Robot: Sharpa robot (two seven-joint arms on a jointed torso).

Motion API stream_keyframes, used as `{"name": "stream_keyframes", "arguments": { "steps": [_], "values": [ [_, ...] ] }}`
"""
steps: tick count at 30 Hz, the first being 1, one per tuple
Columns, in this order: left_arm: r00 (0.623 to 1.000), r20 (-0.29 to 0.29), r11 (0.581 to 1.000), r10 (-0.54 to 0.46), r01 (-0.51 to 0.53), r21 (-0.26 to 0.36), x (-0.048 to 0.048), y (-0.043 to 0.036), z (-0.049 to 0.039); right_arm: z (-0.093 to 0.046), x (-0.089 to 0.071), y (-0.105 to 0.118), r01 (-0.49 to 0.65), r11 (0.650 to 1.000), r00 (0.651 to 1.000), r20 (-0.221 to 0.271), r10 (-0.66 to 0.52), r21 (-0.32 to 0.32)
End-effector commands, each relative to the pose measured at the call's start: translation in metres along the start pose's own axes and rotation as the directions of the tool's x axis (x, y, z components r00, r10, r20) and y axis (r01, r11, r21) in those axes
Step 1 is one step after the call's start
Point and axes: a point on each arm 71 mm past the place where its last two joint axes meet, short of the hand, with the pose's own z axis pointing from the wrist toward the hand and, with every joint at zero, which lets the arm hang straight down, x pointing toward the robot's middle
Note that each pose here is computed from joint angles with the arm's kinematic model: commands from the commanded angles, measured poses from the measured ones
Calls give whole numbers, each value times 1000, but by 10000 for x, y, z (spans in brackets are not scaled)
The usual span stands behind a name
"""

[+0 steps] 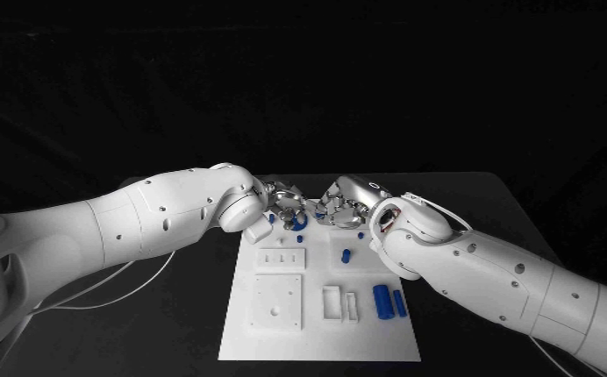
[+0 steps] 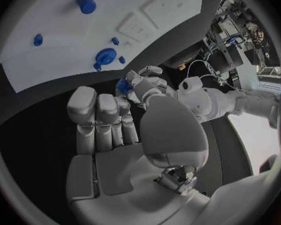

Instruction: Assemble the parts on the task board

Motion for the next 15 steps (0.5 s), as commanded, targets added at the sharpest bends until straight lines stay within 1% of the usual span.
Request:
{"name": "stream_keyframes", "arguments": {
  "steps": [1, 8, 15],
  "values": [
    [1000, -24, 1000, 3, -3, 2, 34, -4, 9, 6, -4, 35, 8, 1000, 1000, -1, -8, -14],
    [999, -36, 1000, 1, 0, 6, 52, -13, 13, 9, -2, 39, 8, 1000, 1000, -2, -8, -15],
    [1000, -28, 1000, -14, 15, 15, 42, -16, 14, 13, -1, 27, 8, 1000, 1000, -1, -8, -12]
  ]
}}
